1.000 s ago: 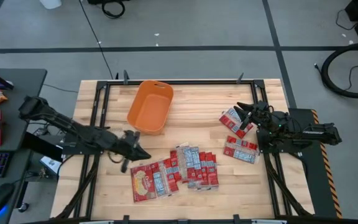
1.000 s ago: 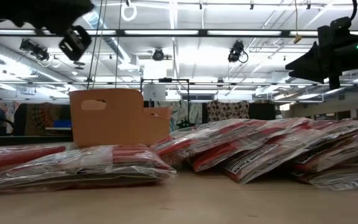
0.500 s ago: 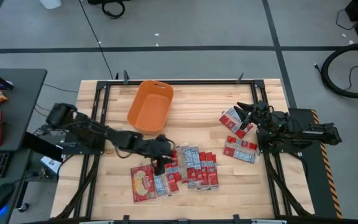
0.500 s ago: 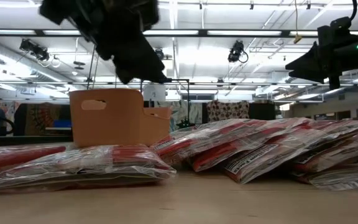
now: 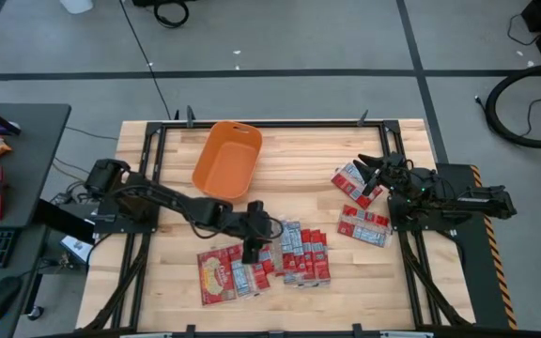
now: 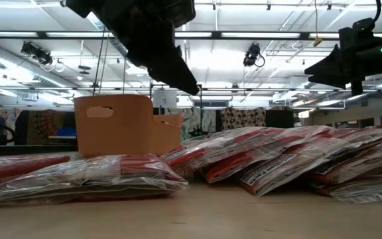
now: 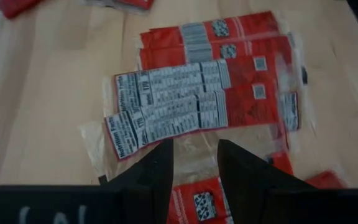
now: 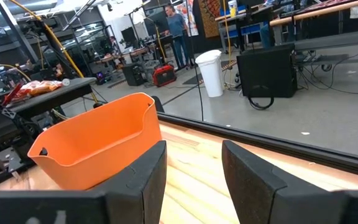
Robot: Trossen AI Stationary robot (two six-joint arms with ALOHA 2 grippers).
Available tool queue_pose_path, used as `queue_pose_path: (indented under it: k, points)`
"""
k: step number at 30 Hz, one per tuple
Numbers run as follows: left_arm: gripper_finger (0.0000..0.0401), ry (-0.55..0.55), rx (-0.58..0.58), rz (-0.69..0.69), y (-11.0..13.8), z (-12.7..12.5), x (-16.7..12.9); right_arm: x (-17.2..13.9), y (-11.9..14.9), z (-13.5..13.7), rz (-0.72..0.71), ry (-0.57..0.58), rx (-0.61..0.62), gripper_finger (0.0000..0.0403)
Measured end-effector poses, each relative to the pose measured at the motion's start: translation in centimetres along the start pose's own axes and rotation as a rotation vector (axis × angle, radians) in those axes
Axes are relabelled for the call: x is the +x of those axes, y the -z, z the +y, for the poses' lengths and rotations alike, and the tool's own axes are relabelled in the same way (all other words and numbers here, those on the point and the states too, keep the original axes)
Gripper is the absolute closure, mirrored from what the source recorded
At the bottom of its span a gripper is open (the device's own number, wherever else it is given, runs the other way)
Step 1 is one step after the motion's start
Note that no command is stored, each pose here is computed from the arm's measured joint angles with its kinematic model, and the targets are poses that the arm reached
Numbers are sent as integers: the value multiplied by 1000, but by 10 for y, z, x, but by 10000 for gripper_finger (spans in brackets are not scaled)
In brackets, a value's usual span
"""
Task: Sort popcorn bags into baskets
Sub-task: Put the popcorn pack into the orange bin
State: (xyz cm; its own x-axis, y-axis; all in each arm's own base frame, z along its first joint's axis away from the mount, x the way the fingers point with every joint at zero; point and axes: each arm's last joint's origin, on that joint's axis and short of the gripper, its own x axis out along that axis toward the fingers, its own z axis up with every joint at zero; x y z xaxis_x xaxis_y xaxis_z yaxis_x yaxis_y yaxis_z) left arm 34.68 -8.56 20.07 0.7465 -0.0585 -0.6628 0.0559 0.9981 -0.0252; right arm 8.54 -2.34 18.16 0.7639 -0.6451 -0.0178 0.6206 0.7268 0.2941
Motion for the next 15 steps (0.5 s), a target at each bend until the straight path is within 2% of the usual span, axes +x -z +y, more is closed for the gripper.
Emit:
queue_pose_path:
  k: [3, 8, 15]
  points:
    - [271, -7, -45, 2, 0, 3, 0, 0, 0, 0, 0, 0, 0, 243]
    - [271, 22, -210, 37, 0, 24, 2, 0, 0, 0, -2, -1, 9, 243]
    - [271, 42, -315, 52, -1, 51, 4, -1, -10, 3, -81, -48, 126, 243]
